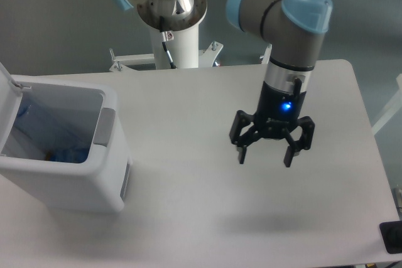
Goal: Place the trash in the trash can
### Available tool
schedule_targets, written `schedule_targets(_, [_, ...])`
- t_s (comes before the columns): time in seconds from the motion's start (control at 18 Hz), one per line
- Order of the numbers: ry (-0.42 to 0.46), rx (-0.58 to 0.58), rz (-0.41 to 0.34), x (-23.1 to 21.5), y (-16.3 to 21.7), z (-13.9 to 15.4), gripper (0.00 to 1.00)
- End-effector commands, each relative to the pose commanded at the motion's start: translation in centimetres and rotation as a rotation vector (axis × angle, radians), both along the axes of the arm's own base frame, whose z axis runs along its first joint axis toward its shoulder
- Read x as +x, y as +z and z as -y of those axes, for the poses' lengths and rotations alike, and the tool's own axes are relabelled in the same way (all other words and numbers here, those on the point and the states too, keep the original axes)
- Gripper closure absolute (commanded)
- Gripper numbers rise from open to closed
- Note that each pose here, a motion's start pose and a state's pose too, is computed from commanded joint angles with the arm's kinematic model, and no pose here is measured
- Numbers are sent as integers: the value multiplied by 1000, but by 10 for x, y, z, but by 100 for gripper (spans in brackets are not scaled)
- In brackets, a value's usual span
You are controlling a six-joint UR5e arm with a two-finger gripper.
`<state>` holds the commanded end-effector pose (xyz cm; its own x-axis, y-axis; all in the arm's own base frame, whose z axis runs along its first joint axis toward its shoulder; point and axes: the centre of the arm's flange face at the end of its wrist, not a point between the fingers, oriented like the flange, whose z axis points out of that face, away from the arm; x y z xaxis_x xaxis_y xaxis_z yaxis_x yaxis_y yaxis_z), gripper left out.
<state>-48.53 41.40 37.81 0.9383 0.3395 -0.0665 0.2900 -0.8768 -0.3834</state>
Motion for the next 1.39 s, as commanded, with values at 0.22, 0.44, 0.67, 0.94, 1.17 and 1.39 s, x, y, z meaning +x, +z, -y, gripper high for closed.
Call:
schedule_targets(0.22, [-98, -157, -67, -6, -20, 6, 0])
schedule_targets(0.44, [-232, -229, -120, -11, -23, 9, 0])
schedule_targets(0.67, [-292, -289, -146, -16, -24, 17, 0])
schedule_targets(0.94, [-320, -391, -140, -26, -34, 23, 0])
schedule_targets(1.17, [-344, -420, -85, -30, -37, 21, 0])
schedule_targets(1.39, [-346, -421, -77, -30, -40, 21, 0])
